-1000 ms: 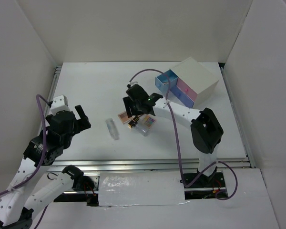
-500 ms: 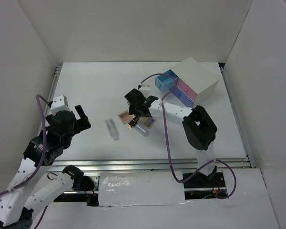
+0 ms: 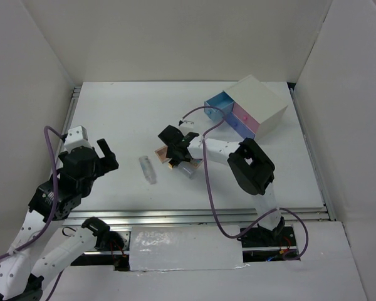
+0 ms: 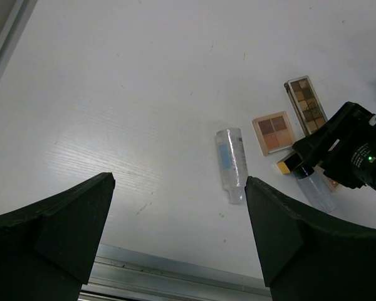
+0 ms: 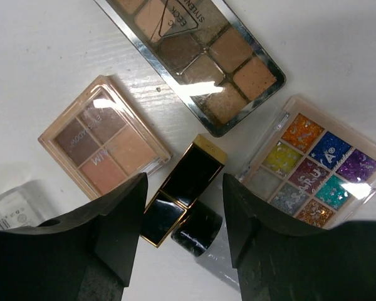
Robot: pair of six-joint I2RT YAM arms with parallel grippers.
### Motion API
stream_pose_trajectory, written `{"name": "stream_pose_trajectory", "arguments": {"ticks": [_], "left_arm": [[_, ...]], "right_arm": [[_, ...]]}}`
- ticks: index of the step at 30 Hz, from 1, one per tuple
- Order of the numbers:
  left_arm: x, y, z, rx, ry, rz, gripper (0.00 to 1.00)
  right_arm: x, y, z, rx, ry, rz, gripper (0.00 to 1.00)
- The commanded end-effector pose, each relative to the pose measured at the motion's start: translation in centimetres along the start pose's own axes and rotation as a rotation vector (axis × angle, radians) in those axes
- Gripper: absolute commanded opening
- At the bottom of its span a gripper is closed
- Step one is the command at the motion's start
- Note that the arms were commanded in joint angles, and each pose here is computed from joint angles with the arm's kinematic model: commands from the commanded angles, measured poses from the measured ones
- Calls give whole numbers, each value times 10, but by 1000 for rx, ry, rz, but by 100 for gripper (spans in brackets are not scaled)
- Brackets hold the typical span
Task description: Organize the makeup
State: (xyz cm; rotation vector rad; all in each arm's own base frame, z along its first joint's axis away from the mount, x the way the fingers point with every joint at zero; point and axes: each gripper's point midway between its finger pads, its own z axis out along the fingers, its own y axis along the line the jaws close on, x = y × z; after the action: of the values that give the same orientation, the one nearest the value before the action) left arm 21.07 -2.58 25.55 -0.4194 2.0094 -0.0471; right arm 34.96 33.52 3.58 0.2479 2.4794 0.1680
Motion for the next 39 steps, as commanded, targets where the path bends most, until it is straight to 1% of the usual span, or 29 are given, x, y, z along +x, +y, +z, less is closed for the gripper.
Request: {"name": "stream_pose_trajectory", "arguments": {"ticks": [1,5,6,7,9,10,16,19,20,22,23,25,29,31,32,33,34,36,37,38,39], "left_arm": [[-5,-3,0,21,-27,-7,100],[-5,-4,1,26,-24,-2,99],[-5,-4,0,27,-25,-4,99],[-6,-4,0,27,-28,-6,99],[-5,-4,0,29,-28,-7,99],[-5,-4,0,30,-28,-5,99],[-5,-5,0,31,-27,-4,99],[-5,-5,0,31,-27,-6,99],[-5,-5,0,33,-26,-5,99],[-5,-4,-1,32,-28,-6,99],[-5,-4,0,30,-27,-6,100],[-5,-4,-1,31,-29,-7,99],[-5,-4,0,27,-25,-5,100],[-5,-4,0,27,-26,-6,99],[-5,-4,1,25,-26,-5,99],[-5,-4,1,25,-25,-4,99],[-5,-4,1,26,-24,-3,99],[-4,-4,1,23,-23,-3,99],[-4,-4,2,22,-24,-3,99],[-3,-5,2,23,-20,0,99],[-3,-4,2,21,-19,0,99]], "right_arm": [[-2,5,2,0,-20,46,59],[1,5,6,11,-12,41,53],[1,4,8,15,-12,43,51],[1,4,8,17,-11,42,46],[-1,7,6,2,-18,46,44],[0,6,6,3,-16,47,41],[-10,6,-4,-16,-51,61,34],[-17,13,-15,-73,-65,61,32],[-26,22,-23,-122,-88,55,31],[-28,31,-31,-177,-80,47,31],[-35,38,-40,-217,-96,39,31],[-44,42,-50,-239,-113,39,31],[-84,45,-84,-261,-206,39,31],[-109,34,-92,-241,-240,62,31],[-130,31,-103,-247,-274,79,31],[-154,13,-102,-212,-304,111,31],[-169,-2,-103,-179,-327,112,31],[-208,-21,-108,-156,-362,159,31],[-226,-48,-98,-99,-360,180,31],[-248,-56,-105,-92,-394,205,31],[-261,-67,-103,-68,-407,221,31]]}}
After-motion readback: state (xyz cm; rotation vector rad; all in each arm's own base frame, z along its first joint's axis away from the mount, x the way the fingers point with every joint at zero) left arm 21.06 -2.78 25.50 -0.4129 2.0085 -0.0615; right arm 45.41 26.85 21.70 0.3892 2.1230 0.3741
